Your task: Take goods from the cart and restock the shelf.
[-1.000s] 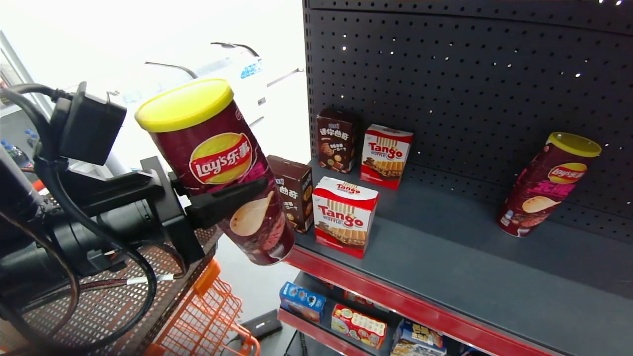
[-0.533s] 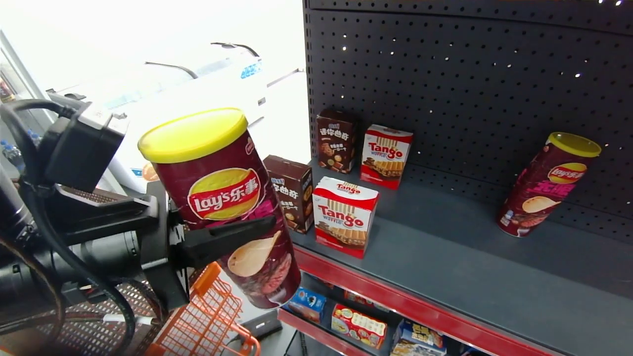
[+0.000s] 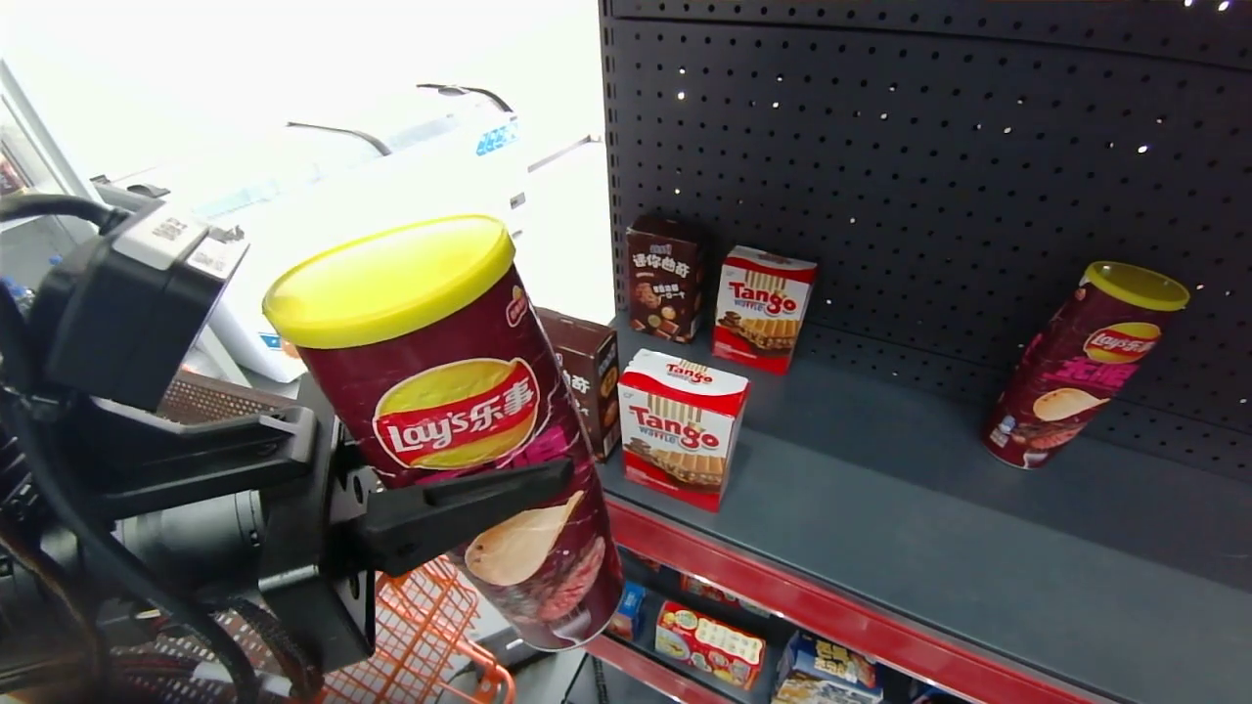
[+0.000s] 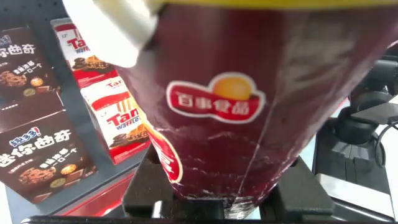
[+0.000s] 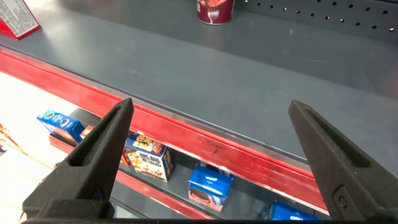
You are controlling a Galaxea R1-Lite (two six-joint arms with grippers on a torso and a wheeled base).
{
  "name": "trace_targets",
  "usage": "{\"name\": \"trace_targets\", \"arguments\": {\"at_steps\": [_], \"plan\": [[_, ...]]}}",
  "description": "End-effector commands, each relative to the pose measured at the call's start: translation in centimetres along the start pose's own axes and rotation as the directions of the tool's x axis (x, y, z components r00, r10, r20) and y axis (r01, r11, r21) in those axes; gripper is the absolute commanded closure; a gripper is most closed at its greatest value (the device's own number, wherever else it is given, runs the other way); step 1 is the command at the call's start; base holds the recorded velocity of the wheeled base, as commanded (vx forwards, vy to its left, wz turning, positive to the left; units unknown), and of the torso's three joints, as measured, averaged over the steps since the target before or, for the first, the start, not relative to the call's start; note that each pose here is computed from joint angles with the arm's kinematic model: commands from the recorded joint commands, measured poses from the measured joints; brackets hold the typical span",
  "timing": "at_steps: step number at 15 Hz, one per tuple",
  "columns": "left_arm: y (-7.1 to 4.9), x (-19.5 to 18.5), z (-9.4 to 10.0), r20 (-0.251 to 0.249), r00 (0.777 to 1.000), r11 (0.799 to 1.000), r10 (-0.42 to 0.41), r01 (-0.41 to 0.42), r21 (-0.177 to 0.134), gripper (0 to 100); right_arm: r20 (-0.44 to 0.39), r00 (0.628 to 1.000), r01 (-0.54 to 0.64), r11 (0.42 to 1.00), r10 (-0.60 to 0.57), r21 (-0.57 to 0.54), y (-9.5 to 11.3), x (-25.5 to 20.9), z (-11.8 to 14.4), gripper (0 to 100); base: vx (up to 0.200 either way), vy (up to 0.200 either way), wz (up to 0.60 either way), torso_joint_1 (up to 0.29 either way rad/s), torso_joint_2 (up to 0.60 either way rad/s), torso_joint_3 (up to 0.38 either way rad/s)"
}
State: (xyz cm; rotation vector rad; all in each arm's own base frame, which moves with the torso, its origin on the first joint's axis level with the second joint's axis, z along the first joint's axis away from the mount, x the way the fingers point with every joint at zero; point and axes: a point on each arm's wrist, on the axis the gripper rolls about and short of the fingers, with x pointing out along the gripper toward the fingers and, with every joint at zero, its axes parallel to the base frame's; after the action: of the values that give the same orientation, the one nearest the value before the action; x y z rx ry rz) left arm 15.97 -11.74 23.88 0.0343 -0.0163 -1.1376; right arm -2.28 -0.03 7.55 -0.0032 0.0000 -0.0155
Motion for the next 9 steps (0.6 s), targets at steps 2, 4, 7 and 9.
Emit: {"name": "trace_targets", "arguments": {"at_steps": [2,4,7,9], "plan": [[-0.10,0.04,-0.03,-0.001,1.000,1.000,-0.005,0.005,-0.001,100,0.000,1.000,0.000,1.000,0.000,0.000,0.00,0.00,0.00,0,0.000,0.000,-0.60,-0.005,0.00,0.000],[-0.10,0.04,-0.03,-0.001,1.000,1.000,-0.005,0.005,-0.001,100,0.000,1.000,0.000,1.000,0.000,0.000,0.00,0.00,0.00,0,0.000,0.000,-0.60,-0.010,0.00,0.007],[-0.09,0.05,0.06,0.005,1.000,1.000,-0.005,0.005,0.003,100,0.000,1.000,0.000,1.000,0.000,0.000,0.00,0.00,0.00,0,0.000,0.000,-0.60,0.010,0.01,0.004],[-0.09,0.04,0.02,0.003,1.000,1.000,-0.003,0.003,0.002,100,0.002,1.000,0.000,1.000,0.000,0.000,0.00,0.00,0.02,0,0.000,0.000,-0.60,-0.007,0.00,0.000]]}}
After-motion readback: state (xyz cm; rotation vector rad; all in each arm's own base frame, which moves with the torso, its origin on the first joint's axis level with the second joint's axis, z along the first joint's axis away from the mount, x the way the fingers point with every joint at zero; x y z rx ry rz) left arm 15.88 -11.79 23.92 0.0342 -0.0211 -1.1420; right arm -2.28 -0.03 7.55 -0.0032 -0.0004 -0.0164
